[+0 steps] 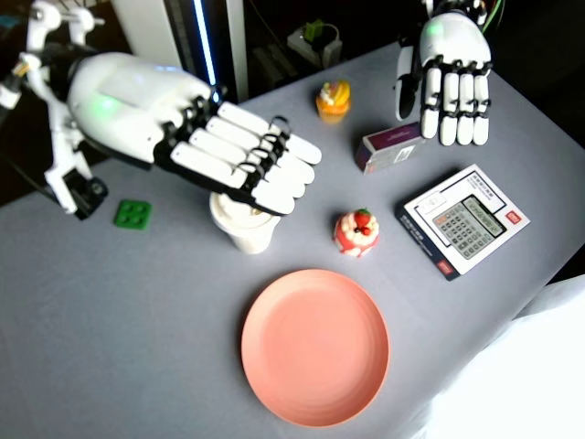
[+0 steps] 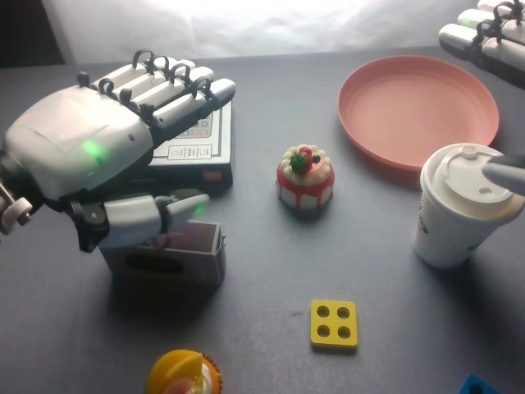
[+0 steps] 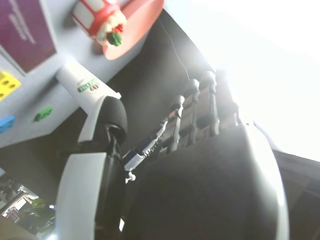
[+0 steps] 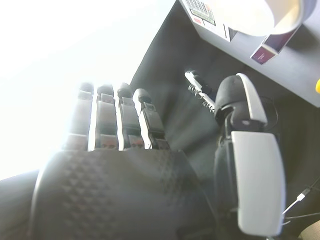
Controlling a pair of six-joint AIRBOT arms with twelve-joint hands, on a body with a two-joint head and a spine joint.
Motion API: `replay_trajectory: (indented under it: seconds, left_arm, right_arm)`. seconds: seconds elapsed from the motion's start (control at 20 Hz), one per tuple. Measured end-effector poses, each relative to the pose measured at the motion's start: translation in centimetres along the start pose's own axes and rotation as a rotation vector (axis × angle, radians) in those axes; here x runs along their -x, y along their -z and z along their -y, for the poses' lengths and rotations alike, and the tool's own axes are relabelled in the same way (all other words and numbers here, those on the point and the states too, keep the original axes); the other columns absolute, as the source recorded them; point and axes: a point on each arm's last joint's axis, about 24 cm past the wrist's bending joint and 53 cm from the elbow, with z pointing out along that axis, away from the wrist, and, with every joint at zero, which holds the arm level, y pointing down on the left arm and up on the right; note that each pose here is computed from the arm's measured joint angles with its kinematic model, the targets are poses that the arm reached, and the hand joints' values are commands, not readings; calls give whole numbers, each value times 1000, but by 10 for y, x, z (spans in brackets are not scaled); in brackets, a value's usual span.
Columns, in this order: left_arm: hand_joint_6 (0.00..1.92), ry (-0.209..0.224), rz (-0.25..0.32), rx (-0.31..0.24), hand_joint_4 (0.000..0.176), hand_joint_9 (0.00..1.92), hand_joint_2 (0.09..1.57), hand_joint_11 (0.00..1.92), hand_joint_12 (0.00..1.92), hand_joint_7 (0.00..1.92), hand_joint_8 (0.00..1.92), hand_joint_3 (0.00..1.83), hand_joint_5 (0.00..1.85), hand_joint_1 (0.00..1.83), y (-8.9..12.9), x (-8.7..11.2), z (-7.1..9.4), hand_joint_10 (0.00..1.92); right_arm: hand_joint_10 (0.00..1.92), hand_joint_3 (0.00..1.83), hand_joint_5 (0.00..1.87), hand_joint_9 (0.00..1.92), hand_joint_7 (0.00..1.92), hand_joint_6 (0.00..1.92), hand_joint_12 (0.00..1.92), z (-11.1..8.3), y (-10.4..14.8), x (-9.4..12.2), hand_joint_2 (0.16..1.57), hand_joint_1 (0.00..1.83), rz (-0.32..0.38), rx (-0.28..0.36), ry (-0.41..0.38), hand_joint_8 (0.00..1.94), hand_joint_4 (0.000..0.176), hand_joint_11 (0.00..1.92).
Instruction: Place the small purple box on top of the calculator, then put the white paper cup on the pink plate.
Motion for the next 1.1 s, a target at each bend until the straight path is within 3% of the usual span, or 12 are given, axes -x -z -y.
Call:
replay_trajectory:
  seconds: [0.1, 0.2, 0.3, 0.4, 0.45, 0.5, 0.55, 0.65, 0.7, 0.8, 1.0, 1.1]
  left_arm:
    - [0, -5, -4, -8, 63, 0, 1266, 0, 0, 0, 0, 20, 0, 238, 0, -1, 3, 0]
    - [0, -6, -4, -8, 48, 0, 1237, 0, 0, 0, 0, 3, 0, 310, 0, -1, 3, 0]
    - [0, -5, -5, -8, 94, 0, 1170, 0, 0, 0, 0, 0, 0, 378, 2, 0, 4, 0]
    - [0, -15, -7, -6, 101, 0, 1162, 0, 0, 0, 0, 0, 0, 387, 3, 1, 3, 0]
    - [0, -14, -10, -2, 116, 0, 1026, 0, 0, 0, 0, 0, 0, 597, 3, 1, 2, 0]
    - [0, -10, -16, 6, 101, 0, 979, 0, 0, 0, 0, 0, 0, 642, 3, -1, 0, 0]
    - [0, -8, -32, 23, 62, 0, 941, 0, 139, 0, 0, 0, 0, 701, 3, -4, -4, 0]
    - [0, 2, -45, 44, 54, 0, 930, 0, 208, 0, 0, 0, 0, 714, 4, -8, -9, 0]
    - [0, 6, -54, 59, 57, 0, 938, 0, 47, 0, 0, 0, 0, 747, 5, -11, -14, 0]
    - [1, 14, -87, 87, 48, 0, 927, 0, 1, 0, 0, 0, 4, 765, 5, -21, -23, 0]
    - [0, 30, -175, 127, 65, 0, 916, 10, 6, 14, 4, 0, 0, 752, 6, -52, -33, 0]
    - [21, 39, -212, 141, 50, 15, 931, 0, 0, 68, 22, 0, 56, 794, 6, -67, -36, 6]
  right_arm:
    - [0, 40, 0, 0, 0, 0, 0, 0, 0, 0, 1190, 349, 0, 0, 11, 0, 0, 0]
    - [0, 35, 0, 0, 0, 0, 1, 0, 0, 0, 1188, 378, -1, 0, 12, 0, 0, 2]
    - [0, 29, 0, 0, 0, 0, 0, 0, 0, 0, 1187, 368, -1, -1, 13, 0, 0, 0]
    - [0, 28, 0, 0, 0, 0, 0, 0, 0, 0, 1188, 367, -1, -1, 12, 0, 0, 0]
    - [0, 25, 0, 0, 0, 0, 0, 0, 0, 0, 1186, 349, -1, -2, 10, 0, 0, 0]
    - [0, 25, 0, 0, 0, 0, 0, 1, 0, 0, 1188, 347, 0, -3, 10, 0, 0, 0]
    - [0, 26, 0, 0, 0, 0, 0, 0, 0, 0, 1194, 335, 0, -3, 10, 0, 0, 0]
    - [0, 26, 0, 0, 0, 0, 0, 1, 0, 0, 1195, 332, 0, -3, 10, 0, 0, 0]
    - [0, 26, 0, 0, 0, 0, 0, 1, 0, 0, 1201, 322, 0, -3, 10, 0, 0, 0]
    - [0, 24, 0, 0, 0, 0, 0, 1, 0, 0, 1198, 318, -1, -3, 9, 0, 0, 0]
    - [0, 19, 0, 0, 0, 0, 0, 0, -1, -1, 1199, 311, -1, -3, 5, 0, 0, 0]
    - [0, 14, 0, 0, 0, 0, 0, 1, -1, -1, 1193, 333, -1, -5, 2, 0, 0, 0]
